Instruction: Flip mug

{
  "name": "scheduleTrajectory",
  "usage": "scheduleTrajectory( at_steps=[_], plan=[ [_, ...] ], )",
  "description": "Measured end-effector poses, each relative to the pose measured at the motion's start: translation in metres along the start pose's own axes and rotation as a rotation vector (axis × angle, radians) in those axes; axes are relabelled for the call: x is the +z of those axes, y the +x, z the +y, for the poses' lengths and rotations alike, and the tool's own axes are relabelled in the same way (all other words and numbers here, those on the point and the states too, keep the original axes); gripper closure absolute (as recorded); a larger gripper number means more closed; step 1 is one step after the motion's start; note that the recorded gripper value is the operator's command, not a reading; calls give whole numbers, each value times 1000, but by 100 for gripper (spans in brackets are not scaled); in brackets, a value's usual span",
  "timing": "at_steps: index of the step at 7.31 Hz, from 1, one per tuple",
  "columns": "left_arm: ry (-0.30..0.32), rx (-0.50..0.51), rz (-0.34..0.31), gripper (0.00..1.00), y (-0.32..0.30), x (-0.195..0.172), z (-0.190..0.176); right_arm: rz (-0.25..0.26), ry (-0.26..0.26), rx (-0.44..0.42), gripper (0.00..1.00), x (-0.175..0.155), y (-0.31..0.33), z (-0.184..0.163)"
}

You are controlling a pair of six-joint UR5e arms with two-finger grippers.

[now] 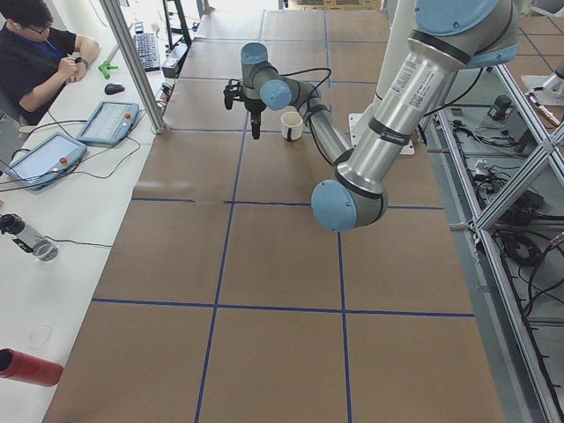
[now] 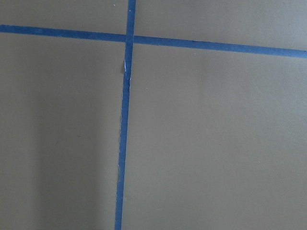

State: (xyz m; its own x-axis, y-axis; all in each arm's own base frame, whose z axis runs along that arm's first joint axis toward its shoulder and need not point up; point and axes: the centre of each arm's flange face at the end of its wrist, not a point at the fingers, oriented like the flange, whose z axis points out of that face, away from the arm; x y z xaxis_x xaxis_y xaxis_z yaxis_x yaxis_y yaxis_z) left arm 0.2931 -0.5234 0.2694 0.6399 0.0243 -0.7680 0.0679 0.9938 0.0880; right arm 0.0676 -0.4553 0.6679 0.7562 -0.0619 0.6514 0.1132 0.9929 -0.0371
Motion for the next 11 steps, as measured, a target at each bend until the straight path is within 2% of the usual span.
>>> scheduleTrajectory(
  at_steps=[2, 3, 6, 7, 8, 10, 11],
  plan=[
    [-7, 208, -120, 0, -151, -10, -7, 0, 0, 0, 0, 0, 0, 0],
    [-21, 279, -166, 0, -224, -21, -3, 0, 0, 0, 0, 0, 0, 0],
    [-74, 329, -255, 0, -431, -59, 29, 0, 0, 0, 0, 0, 0, 0],
    [-91, 330, -259, 0, -475, -64, 37, 0, 0, 0, 0, 0, 0, 0],
    [-100, 313, -223, 0, -496, -64, 46, 0, 0, 0, 0, 0, 0, 0],
    [-98, 252, -107, 0, -506, -59, 61, 0, 0, 0, 0, 0, 0, 0],
    [-96, 214, -86, 0, -506, -57, 64, 0, 0, 0, 0, 0, 0, 0]
  ],
)
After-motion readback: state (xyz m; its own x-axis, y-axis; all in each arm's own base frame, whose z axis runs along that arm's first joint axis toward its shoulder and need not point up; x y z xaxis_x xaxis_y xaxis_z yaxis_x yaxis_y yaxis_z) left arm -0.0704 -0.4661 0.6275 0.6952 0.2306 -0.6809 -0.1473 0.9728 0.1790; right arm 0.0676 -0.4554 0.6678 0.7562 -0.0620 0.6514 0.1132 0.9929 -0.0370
